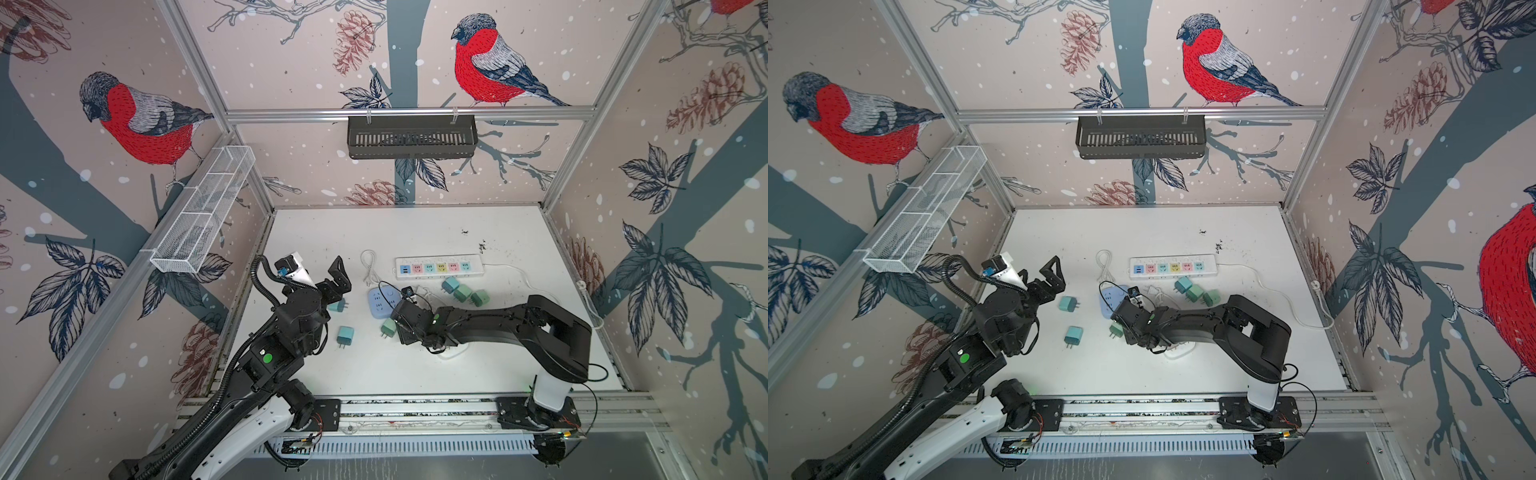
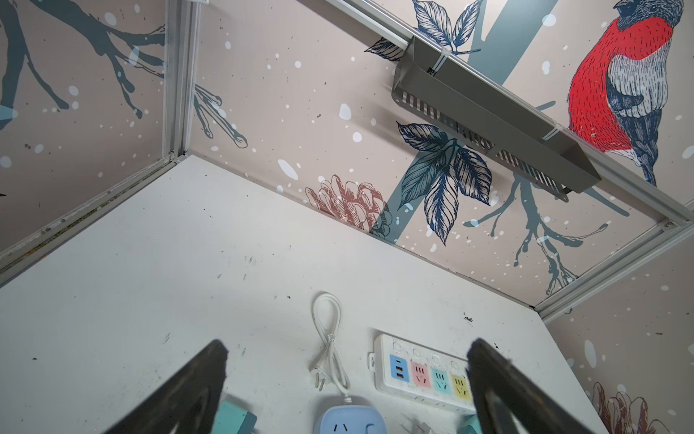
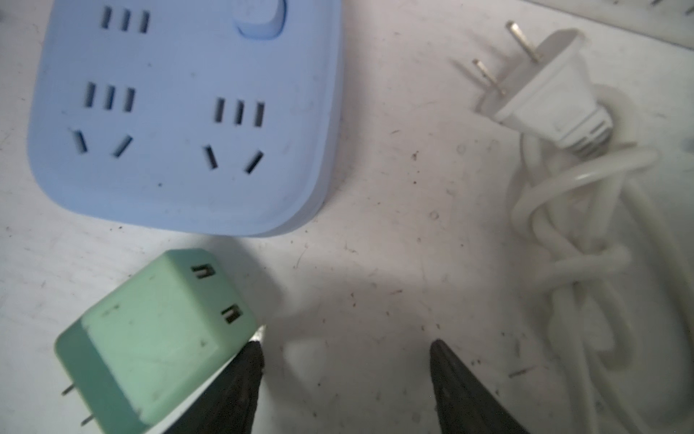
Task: Insert the plug
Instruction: 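Lower the right gripper around the light green adapter, then close the right gripper on the light green adapter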
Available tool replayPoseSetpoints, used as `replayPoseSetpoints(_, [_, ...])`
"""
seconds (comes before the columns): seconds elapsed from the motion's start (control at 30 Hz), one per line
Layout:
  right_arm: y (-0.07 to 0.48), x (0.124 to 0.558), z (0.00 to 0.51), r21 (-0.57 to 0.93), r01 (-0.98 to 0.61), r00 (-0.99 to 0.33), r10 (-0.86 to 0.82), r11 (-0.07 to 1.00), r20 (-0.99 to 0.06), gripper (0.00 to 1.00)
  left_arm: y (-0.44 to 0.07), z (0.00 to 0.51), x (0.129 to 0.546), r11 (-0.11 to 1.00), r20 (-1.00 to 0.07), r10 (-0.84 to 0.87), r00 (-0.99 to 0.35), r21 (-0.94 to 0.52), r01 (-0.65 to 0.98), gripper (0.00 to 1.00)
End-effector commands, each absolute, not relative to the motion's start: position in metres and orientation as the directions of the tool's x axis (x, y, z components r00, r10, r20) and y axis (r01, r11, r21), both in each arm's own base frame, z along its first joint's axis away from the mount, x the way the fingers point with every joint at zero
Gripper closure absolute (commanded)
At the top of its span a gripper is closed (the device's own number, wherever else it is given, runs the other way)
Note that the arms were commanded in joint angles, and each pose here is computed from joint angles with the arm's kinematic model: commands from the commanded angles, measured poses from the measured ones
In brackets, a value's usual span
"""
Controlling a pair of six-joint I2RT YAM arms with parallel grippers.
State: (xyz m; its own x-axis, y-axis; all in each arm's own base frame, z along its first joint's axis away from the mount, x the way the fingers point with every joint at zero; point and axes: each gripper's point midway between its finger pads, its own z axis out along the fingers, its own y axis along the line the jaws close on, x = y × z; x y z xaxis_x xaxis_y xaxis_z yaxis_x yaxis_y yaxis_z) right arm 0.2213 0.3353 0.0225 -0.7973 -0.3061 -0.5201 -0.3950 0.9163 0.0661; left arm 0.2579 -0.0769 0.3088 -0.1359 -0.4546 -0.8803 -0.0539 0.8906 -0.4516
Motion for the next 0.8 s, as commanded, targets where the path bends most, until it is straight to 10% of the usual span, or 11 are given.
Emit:
replayPoseSetpoints(0.0, [0.339, 0.228, 0.042, 0.076, -0.382, -0.775, -0.274, 0.921, -0.569, 0.30, -0.074, 0.311, 0.258, 0.891, -0.882, -0.453, -0.126, -0.449, -0.061, 0.01])
replayPoseSetpoints(0.77, [0.394, 0.222, 0.045, 0.121, -0.323, -0.752, -0.177, 0.939, -0.635, 0.23, -0.071, 0.314, 0.253, 0.884, -0.877, -0.468, -0.114, -0.464, -0.054, 0.01])
